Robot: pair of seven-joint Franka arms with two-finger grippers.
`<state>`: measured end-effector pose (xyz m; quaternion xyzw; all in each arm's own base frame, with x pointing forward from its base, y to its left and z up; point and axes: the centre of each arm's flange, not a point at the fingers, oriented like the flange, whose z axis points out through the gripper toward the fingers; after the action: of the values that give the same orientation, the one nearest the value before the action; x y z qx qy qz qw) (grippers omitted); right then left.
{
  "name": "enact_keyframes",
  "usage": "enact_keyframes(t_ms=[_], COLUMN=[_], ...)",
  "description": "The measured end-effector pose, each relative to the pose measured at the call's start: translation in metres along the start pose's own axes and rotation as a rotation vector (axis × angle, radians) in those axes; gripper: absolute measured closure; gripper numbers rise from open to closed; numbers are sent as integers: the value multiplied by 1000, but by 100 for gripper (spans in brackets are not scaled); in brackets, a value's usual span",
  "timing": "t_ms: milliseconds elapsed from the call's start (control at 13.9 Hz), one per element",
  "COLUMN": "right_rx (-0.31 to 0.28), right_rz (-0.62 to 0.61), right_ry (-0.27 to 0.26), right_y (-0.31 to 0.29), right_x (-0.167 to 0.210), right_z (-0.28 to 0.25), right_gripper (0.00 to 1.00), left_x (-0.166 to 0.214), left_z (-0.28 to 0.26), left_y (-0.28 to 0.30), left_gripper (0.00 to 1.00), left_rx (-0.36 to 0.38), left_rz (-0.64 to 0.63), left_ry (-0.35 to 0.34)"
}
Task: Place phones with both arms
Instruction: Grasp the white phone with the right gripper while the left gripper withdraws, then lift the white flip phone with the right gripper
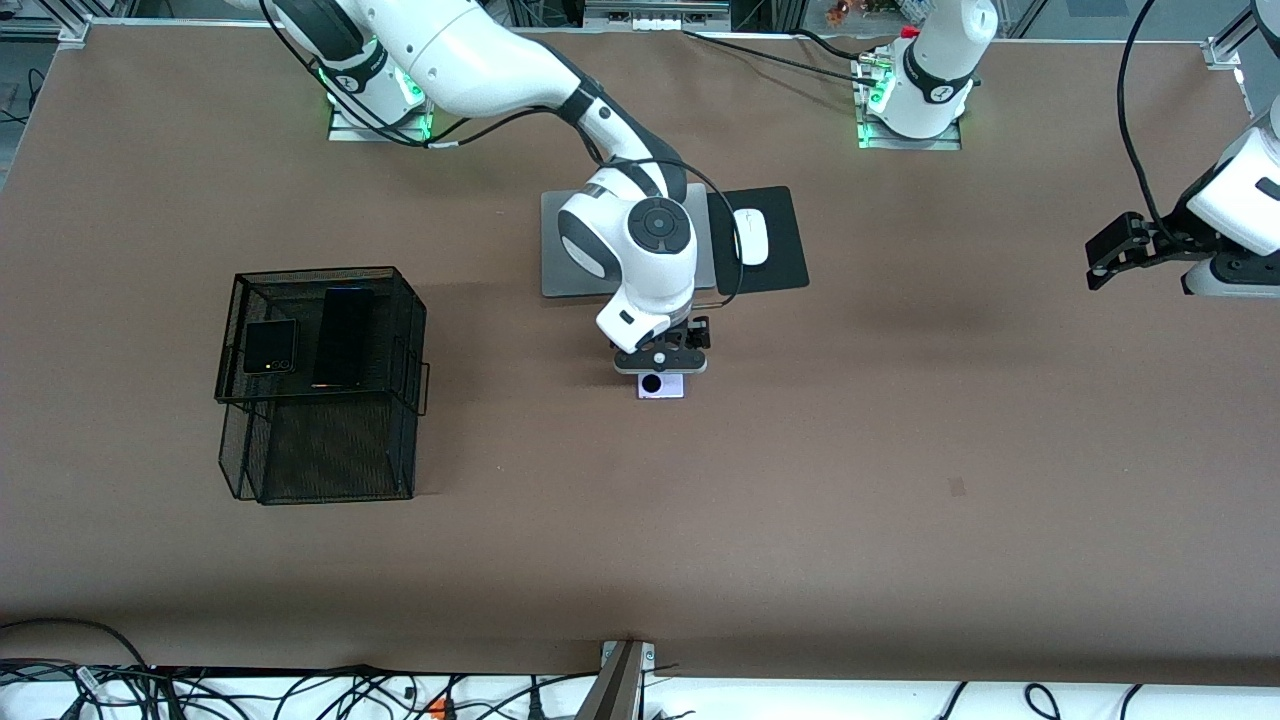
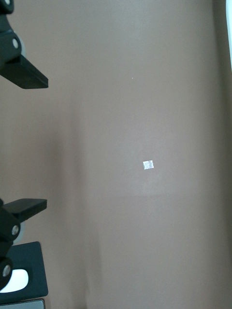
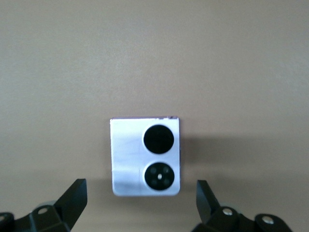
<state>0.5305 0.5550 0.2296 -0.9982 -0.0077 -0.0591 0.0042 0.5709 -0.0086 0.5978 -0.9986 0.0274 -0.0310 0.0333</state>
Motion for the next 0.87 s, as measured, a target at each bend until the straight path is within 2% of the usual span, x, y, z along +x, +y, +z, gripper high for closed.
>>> enact_keyframes(t_ms=[433,866], right_rx=[26,22], right_rz=[5,6], right_ry=[29,22], right_y=[5,6], right_x=[5,2], right_z=[34,46], right_gripper=[0,0], left_x=[1,1], left_z=[-2,-3], left_y=[1,1], left_gripper=[0,0], left_rx=[-2,-3], left_rz=[1,1], left_ry=[1,1])
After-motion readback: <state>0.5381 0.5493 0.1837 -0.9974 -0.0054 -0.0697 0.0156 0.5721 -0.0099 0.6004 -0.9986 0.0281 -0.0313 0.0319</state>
